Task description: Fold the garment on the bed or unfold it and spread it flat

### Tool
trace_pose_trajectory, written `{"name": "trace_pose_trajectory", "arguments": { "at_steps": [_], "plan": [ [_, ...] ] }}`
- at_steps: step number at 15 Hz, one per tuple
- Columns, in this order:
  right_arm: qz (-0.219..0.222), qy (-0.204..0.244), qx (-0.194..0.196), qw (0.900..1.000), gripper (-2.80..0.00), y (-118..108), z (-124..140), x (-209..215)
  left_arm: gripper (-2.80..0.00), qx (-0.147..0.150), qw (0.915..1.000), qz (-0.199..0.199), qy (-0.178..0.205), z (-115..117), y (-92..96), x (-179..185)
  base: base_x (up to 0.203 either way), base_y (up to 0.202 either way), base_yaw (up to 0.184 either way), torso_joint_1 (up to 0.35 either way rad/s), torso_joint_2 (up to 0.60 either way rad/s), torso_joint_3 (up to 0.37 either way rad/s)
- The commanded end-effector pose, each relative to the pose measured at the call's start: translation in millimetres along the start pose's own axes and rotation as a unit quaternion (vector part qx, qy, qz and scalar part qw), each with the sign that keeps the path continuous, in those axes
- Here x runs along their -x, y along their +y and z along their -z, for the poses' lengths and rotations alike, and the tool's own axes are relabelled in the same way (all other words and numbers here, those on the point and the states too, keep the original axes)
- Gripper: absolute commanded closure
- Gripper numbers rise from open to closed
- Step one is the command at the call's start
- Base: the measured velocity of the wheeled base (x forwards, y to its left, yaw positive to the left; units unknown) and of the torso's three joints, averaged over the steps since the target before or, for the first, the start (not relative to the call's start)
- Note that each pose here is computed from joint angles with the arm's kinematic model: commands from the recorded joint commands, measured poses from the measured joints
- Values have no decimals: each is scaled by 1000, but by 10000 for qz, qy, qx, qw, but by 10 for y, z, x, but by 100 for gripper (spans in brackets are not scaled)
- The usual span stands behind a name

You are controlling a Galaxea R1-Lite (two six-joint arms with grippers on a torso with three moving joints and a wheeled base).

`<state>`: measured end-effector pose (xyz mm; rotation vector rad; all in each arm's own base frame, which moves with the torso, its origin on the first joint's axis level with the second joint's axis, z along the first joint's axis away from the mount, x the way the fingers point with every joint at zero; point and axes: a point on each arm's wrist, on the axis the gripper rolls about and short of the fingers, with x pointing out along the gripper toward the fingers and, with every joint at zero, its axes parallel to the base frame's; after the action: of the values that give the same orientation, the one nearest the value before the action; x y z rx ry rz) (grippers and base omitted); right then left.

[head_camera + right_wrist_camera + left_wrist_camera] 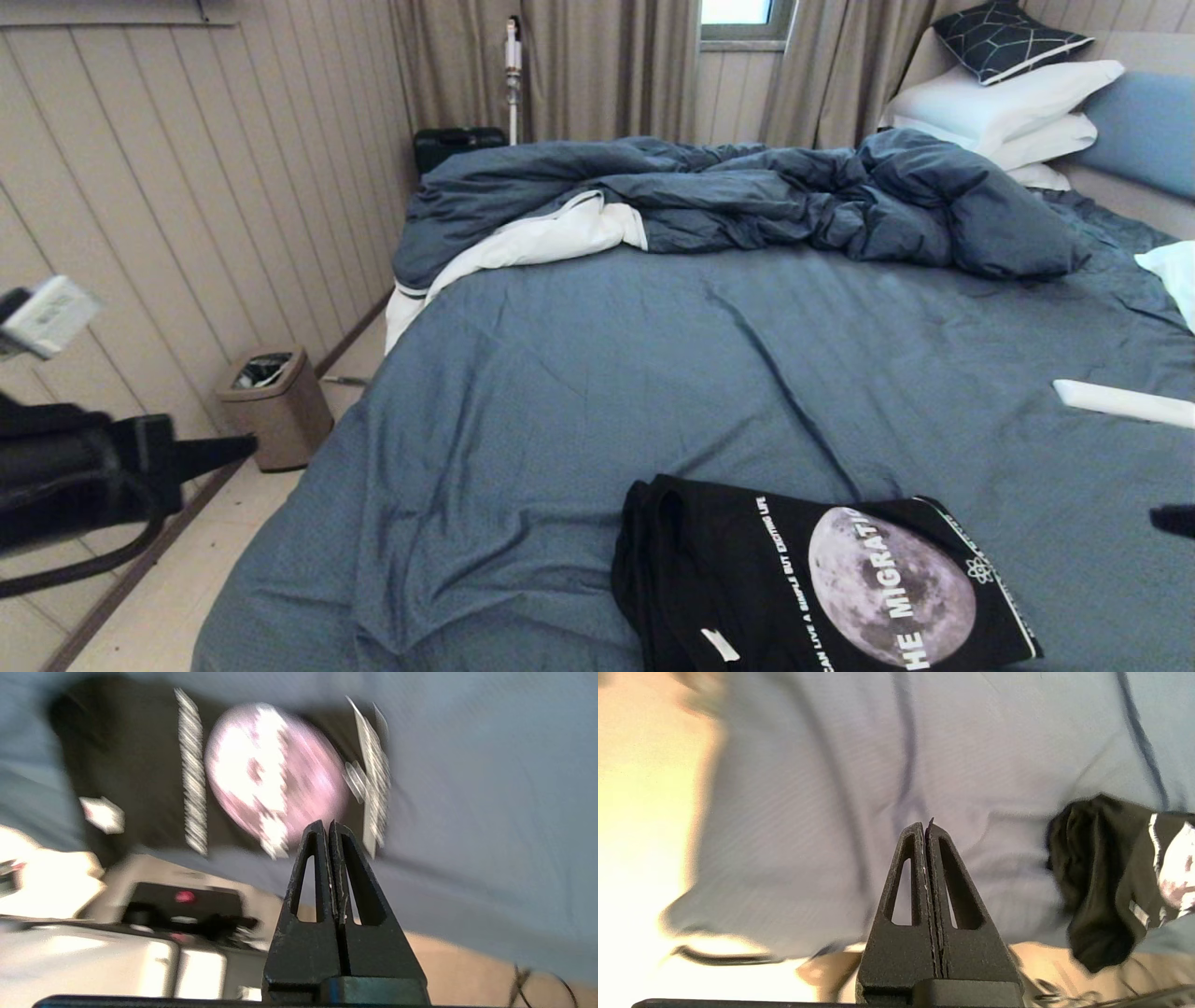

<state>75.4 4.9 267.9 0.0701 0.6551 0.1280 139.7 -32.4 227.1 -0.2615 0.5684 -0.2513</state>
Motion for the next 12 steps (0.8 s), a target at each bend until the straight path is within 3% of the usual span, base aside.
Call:
{"name": "trace_pose_trajectory", "arguments": {
  "at_steps": [1, 3, 5, 8, 9, 12],
  "plan": [
    [243, -456, 27, 9987, 0, -3, 545, 277, 0, -70, 9948, -135, -1003, 279, 14, 728, 0, 0, 0, 0, 0, 0],
    [442, -446, 156, 9979, 0, -16, 753, 252, 0, -58, 9921, -774, -982, 589, 108, 895, 0, 0, 0, 0, 0, 0],
    [342, -371, 238, 9984, 0, -31, 1029, 159, 0, -99, 9854, -1283, -1114, 939, 208, 1023, 0, 0, 0, 0, 0, 0],
    [259, -915, 402, 9947, 0, -53, 1566, 107, 0, -469, 9727, -1975, -1121, 1451, 359, 1063, 0, 0, 0, 0, 0, 0],
    [224, -970, 442, 9940, 0, -69, 1699, 43, 0, -577, 9690, -2176, -1021, 1510, 380, 1050, 0, 0, 0, 0, 0, 0],
    [196, -1040, 478, 9932, 0, -76, 1729, 23, 0, -577, 9690, -2176, -1021, 1510, 380, 1050, 0, 0, 0, 0, 0, 0]
  ]
}}
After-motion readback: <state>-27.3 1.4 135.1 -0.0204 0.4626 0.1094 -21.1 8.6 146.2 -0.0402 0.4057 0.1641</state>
